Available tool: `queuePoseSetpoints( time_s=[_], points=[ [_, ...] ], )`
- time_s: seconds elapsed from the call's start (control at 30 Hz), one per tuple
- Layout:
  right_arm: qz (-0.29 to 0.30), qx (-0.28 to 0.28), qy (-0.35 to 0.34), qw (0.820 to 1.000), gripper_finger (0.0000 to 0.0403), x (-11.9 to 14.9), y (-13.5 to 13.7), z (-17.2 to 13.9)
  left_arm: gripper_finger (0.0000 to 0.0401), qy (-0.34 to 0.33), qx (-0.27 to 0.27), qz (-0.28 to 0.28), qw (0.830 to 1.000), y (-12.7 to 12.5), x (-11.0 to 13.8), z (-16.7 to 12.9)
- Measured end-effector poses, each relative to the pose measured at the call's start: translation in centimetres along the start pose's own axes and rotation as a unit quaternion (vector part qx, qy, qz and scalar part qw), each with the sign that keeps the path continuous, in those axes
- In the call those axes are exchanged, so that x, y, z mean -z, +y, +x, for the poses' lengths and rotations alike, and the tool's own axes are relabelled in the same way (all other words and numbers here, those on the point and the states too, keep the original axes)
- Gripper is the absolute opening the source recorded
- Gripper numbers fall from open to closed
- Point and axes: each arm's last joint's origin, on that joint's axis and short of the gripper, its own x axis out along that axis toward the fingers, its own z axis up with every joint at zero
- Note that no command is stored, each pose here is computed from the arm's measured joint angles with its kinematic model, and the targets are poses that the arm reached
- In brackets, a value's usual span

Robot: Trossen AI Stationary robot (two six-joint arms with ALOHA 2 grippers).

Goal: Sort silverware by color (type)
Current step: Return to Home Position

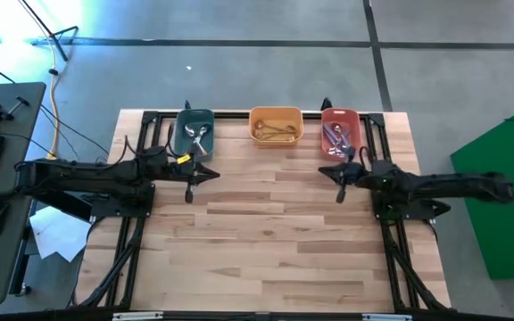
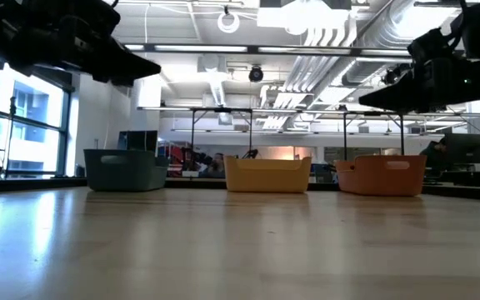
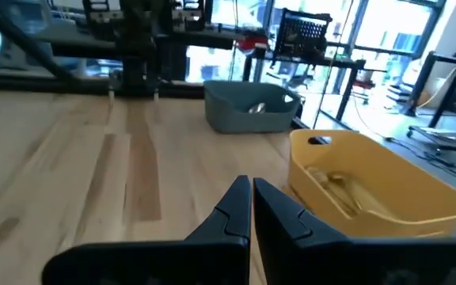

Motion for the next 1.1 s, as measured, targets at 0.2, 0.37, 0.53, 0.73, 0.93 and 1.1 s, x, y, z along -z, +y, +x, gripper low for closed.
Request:
queuePoseSetpoints(
  time_s=[0.2,0.37,0.53,0.73,0.93,1.1],
  points=[
    [0.025,-0.012,-0.026,0.999,0.0000,-0.3,-1.7,-1.6,0.0003,0.007,0.002,-0.006,1.000,-0.1,-0.2,-1.0],
    [0.017,0.016,-0.034,0.999,0.0000,-0.2,-2.5,-2.7,0.0003,-0.001,0.007,-0.006,1.000,-0.3,-0.5,-1.8],
    [0.014,0.035,-0.053,0.998,0.0000,-0.3,-2.9,-3.7,0.0003,-0.031,-0.002,0.001,1.000,-0.5,0.3,-2.6],
    [0.020,0.038,-0.080,0.996,0.0000,-0.8,-3.2,-3.8,0.0003,-0.046,-0.038,-0.023,0.998,-0.6,2.9,-3.9],
    [0.025,0.084,-0.085,0.992,0.0000,-1.0,-3.5,-3.8,0.0003,-0.068,-0.067,-0.044,0.995,-0.5,3.6,-5.1],
    [0.020,0.088,-0.098,0.991,0.0000,-1.2,-3.5,-3.9,0.0003,-0.068,-0.097,-0.052,0.992,-0.3,3.7,-5.9]
  ],
)
